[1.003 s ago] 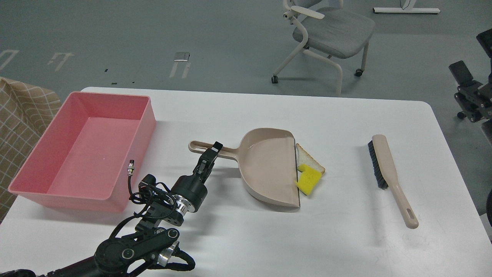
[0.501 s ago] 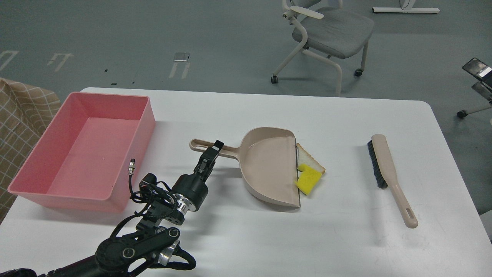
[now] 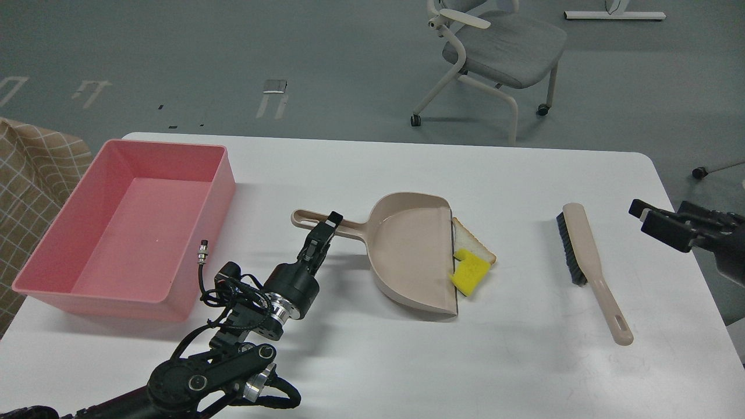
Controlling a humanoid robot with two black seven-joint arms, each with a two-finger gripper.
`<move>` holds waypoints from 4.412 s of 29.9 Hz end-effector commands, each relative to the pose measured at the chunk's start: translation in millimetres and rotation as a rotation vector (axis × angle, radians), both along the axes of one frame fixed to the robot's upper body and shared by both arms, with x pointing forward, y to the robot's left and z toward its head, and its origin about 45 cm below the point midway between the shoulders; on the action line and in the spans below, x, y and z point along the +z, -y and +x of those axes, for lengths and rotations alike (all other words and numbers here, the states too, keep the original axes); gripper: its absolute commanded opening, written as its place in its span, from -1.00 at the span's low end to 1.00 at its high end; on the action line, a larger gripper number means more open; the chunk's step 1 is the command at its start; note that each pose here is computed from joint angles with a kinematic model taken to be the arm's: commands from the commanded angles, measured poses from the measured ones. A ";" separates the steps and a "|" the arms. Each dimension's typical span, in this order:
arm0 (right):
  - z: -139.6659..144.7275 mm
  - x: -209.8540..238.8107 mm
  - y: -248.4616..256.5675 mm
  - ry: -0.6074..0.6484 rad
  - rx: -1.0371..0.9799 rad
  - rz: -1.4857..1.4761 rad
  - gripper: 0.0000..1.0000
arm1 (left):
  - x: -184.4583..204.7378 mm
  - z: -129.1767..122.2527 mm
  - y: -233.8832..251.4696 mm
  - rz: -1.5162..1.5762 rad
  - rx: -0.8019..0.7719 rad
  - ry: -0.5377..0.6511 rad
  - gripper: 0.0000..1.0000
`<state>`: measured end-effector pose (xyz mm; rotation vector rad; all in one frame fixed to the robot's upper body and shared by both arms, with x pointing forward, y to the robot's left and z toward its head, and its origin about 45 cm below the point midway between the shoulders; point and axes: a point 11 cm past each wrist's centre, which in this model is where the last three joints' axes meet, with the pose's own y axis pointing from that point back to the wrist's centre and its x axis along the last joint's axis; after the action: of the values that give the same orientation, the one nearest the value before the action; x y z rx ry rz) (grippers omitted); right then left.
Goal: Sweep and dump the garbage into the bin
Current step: 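Move the right gripper out and down toward the brush handle, then grasp the wooden brush handle with the right gripper and lift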
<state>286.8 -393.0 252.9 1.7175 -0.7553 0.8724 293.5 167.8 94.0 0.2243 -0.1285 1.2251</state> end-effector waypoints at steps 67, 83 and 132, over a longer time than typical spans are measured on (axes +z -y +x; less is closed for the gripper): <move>-32.1 -87.5 -37.6 -0.158 0.023 -0.087 0.71 | 2.7 -0.7 2.8 -0.007 -0.007 0.008 -0.41; -43.4 -99.3 -38.9 -0.194 0.014 -0.074 0.66 | 2.5 -0.5 1.4 -0.005 -0.005 0.007 -0.41; -49.9 -109.5 -44.9 -0.221 0.013 -0.052 -0.72 | 1.3 -0.5 -3.2 0.004 -0.001 0.005 -0.35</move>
<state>237.7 -348.7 144.2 1.7375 -0.5708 0.6936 293.4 171.5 95.6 0.2253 -0.1370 1.2249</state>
